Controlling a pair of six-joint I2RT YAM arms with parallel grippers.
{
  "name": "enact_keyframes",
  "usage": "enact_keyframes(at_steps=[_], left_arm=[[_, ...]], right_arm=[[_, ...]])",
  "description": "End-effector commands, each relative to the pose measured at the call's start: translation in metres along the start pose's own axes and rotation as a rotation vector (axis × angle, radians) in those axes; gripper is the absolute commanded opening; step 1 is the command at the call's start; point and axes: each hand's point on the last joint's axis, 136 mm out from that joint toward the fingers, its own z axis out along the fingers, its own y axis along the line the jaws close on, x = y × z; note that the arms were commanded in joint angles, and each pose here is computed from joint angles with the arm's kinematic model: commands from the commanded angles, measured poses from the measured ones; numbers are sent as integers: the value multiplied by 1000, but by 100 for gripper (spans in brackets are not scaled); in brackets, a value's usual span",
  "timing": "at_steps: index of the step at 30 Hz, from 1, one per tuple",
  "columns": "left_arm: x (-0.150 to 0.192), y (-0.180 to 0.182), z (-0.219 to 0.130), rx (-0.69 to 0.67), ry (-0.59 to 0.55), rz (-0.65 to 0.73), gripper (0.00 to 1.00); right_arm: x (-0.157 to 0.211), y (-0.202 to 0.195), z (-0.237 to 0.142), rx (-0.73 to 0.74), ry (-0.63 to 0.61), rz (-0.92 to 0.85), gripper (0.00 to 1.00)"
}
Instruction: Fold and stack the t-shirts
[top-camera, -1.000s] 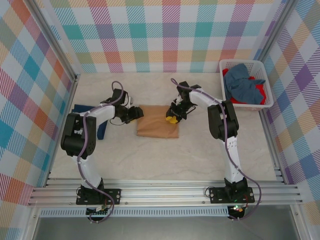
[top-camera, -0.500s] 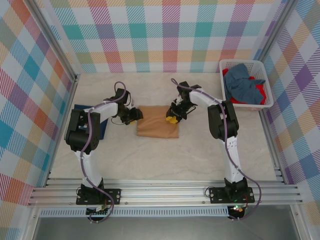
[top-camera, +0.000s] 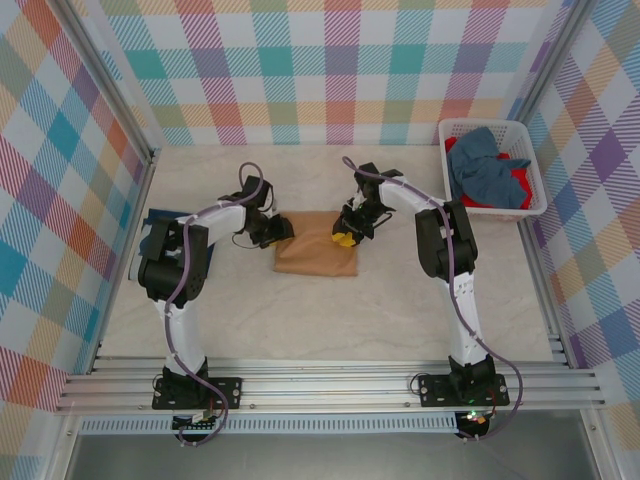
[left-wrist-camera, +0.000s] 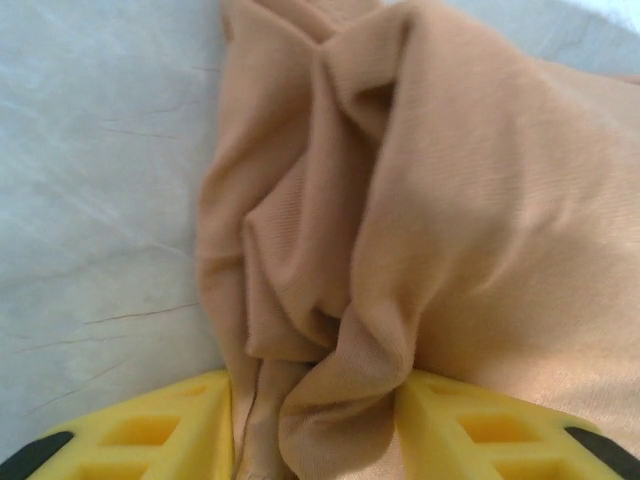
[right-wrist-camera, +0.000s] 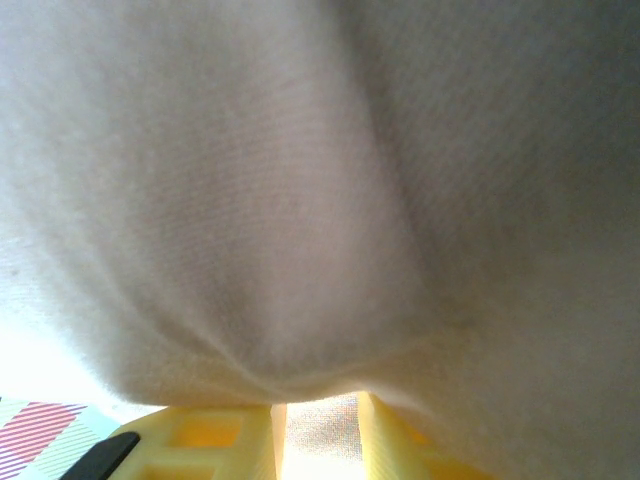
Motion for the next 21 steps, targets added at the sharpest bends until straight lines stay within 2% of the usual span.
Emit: enact_keyframes(at_steps=[1, 5, 13, 17, 21], left_arm=[[33, -9, 25, 20, 124, 16, 41], [23, -19, 27, 51, 98, 8, 32], [7, -10, 5, -34, 15, 10, 0], [0, -6, -29, -70, -47, 6, 0], [3, -11, -54, -78, -55, 53, 0]], right_arm=[[-1, -24, 16, 57, 36, 40, 25], [0, -26, 17, 58, 38, 41, 25], [0, -24, 16, 55, 36, 39, 25], [-1, -13, 9, 28, 19, 0, 33], [0, 8, -14, -16, -36, -55, 43]])
